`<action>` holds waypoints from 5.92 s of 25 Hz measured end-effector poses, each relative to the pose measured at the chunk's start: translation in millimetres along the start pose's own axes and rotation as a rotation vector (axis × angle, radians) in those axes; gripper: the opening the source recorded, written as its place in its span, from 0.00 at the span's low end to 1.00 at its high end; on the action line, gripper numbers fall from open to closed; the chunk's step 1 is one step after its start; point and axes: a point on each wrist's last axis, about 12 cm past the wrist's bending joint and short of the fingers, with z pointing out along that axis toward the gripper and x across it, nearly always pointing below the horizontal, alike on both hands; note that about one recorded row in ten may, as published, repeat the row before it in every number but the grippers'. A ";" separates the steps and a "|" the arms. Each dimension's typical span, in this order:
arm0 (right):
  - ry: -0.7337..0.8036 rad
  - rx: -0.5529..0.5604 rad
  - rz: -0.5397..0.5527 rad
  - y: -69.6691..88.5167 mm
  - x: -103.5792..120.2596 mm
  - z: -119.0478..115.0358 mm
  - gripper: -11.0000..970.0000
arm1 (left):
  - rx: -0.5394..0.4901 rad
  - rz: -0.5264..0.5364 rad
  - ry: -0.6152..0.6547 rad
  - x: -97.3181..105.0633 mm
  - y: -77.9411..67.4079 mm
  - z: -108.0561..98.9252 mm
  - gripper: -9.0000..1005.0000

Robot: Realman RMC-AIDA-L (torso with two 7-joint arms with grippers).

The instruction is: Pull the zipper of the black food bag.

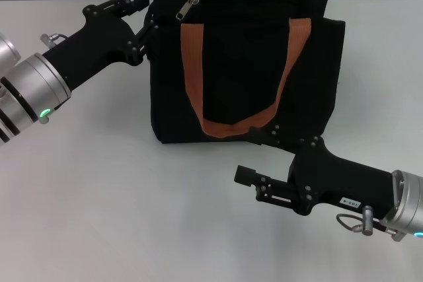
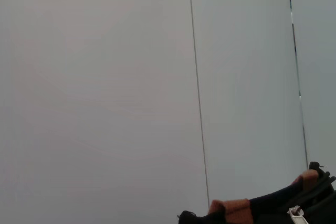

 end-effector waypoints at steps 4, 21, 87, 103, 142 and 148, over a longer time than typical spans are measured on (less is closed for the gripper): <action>0.000 0.002 0.003 0.7 0.8 -0.8 0.74 | 0.011 0.002 -0.001 -0.1 -1.6 0.9 0.28; -0.081 0.110 -0.097 4.0 2.9 -9.0 0.74 | 0.098 -0.411 -0.051 -28.7 5.3 18.3 0.06; -0.191 0.081 0.745 -71.2 -69.2 75.5 0.72 | 0.331 -0.528 -0.054 -52.5 -13.3 41.0 0.06; -0.190 0.090 0.741 -72.1 -68.5 71.6 0.57 | 0.327 -0.510 -0.063 -51.9 -13.1 40.3 0.06; -0.299 0.086 0.607 -56.5 -61.0 36.7 0.46 | 0.306 -0.511 -0.064 -52.4 -10.4 42.8 0.06; -0.301 0.085 0.614 -60.7 -65.4 41.7 0.51 | 0.311 -0.508 -0.063 -53.3 -10.9 44.4 0.06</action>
